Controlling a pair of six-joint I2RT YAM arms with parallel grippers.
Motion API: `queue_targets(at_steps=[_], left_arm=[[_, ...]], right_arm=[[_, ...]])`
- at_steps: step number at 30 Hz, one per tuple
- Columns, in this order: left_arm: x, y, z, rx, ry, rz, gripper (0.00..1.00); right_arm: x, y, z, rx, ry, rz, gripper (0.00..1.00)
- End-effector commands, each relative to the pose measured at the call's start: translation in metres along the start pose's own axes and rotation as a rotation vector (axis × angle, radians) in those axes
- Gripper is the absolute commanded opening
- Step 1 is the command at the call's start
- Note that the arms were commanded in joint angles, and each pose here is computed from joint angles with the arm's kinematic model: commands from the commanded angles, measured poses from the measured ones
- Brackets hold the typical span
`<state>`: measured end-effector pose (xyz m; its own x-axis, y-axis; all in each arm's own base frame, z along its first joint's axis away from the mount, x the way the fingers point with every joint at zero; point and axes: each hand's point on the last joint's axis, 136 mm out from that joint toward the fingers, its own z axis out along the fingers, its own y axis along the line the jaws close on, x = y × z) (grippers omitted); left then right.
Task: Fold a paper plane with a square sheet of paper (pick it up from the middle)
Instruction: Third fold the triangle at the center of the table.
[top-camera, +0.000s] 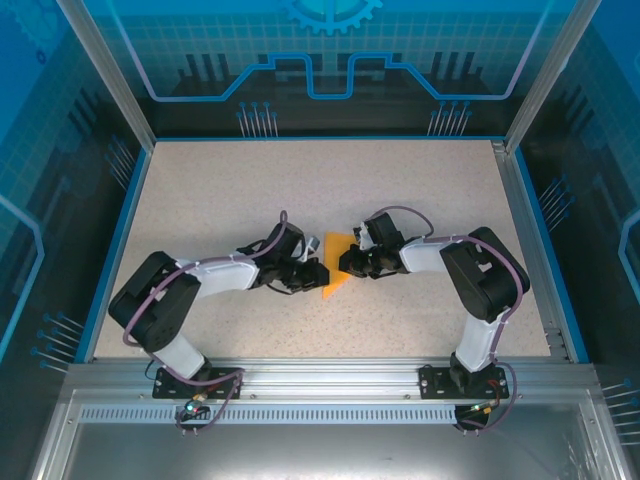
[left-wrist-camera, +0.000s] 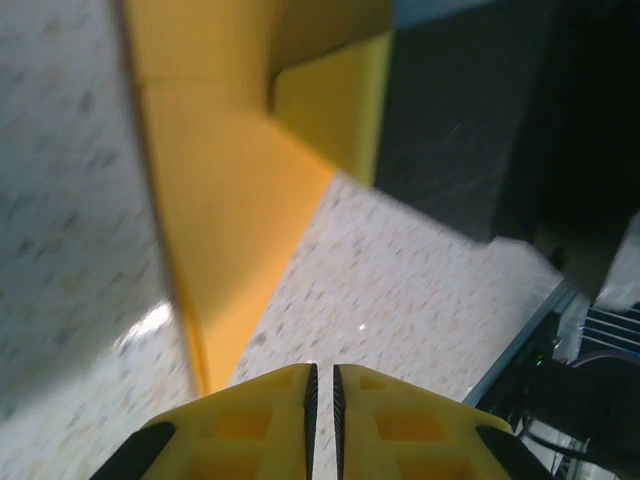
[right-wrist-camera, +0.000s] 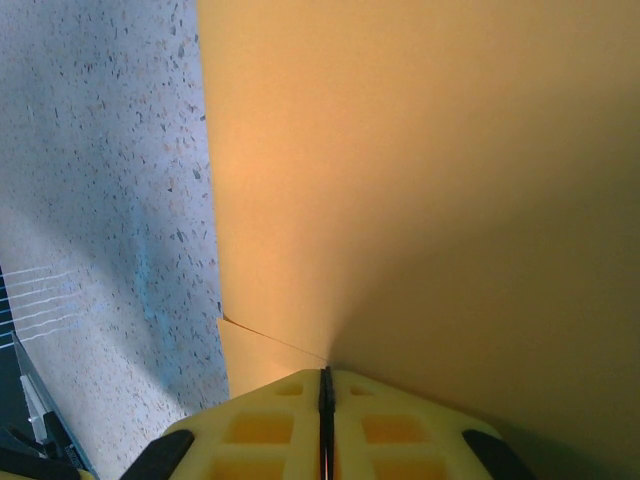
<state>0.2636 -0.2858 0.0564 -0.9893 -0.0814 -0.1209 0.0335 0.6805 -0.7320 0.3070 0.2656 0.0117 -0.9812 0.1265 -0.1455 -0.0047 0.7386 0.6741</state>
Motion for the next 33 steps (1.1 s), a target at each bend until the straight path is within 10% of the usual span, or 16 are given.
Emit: queue_targets(at_steps=[1,18,33], left_arm=[[-0.012,-0.008,0.012,0.041,0.009,0.014,0.16],[0.015,0.064,0.033,-0.184,0.112,-0.024,0.15],[0.013,0.061,0.035,-0.173,0.112,-0.028,0.14]], right_arm=[[0.019,-0.035,0.007,0.132,0.055,0.044,0.11],[-0.003,0.023,-0.041,0.03,-0.071,-0.052,0.14],[0.041,-0.004,0.003,0.017,0.039,0.003,0.1]])
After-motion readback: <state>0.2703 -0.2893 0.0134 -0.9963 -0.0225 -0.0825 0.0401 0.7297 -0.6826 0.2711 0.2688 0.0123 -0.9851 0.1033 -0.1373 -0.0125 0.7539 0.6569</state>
